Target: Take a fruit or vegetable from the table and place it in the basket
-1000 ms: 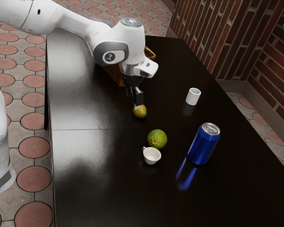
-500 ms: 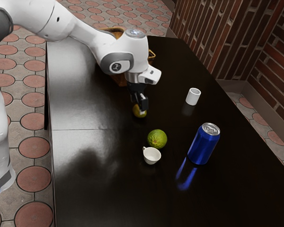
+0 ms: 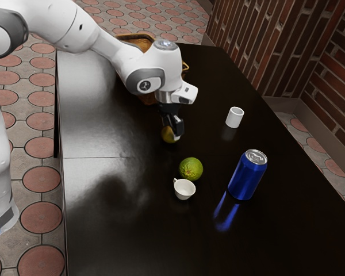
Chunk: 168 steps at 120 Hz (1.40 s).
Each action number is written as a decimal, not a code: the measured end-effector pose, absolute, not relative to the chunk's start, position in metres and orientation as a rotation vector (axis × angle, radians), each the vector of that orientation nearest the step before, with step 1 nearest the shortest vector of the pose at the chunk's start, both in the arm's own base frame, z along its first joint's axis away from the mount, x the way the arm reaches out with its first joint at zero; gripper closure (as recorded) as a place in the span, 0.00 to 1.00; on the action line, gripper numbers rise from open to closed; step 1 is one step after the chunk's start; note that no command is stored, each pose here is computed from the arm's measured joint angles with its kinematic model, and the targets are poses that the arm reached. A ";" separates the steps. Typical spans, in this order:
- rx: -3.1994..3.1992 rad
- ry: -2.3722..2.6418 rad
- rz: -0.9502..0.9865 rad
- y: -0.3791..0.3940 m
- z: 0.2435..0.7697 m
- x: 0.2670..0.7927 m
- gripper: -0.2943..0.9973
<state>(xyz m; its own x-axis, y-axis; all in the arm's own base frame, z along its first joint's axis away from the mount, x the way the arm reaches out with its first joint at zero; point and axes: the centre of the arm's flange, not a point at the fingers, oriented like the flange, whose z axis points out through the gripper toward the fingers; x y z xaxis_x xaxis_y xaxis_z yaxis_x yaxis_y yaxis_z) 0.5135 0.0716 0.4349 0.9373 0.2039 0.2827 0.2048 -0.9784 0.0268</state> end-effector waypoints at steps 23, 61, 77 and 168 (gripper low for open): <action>-3.093 -0.347 -0.454 0.076 0.425 0.518 0.28; -3.086 -0.384 -0.468 0.088 0.419 0.523 0.29; -3.087 -0.381 -0.466 0.087 0.417 0.525 0.35; -2.975 -0.422 -0.698 0.103 0.614 0.523 0.48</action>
<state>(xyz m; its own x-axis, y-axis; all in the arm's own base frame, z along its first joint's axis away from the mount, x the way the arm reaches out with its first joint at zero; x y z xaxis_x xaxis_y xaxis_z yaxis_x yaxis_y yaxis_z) 0.5232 0.1029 0.6136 0.8603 0.2509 0.4438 0.2767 -0.9609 0.0070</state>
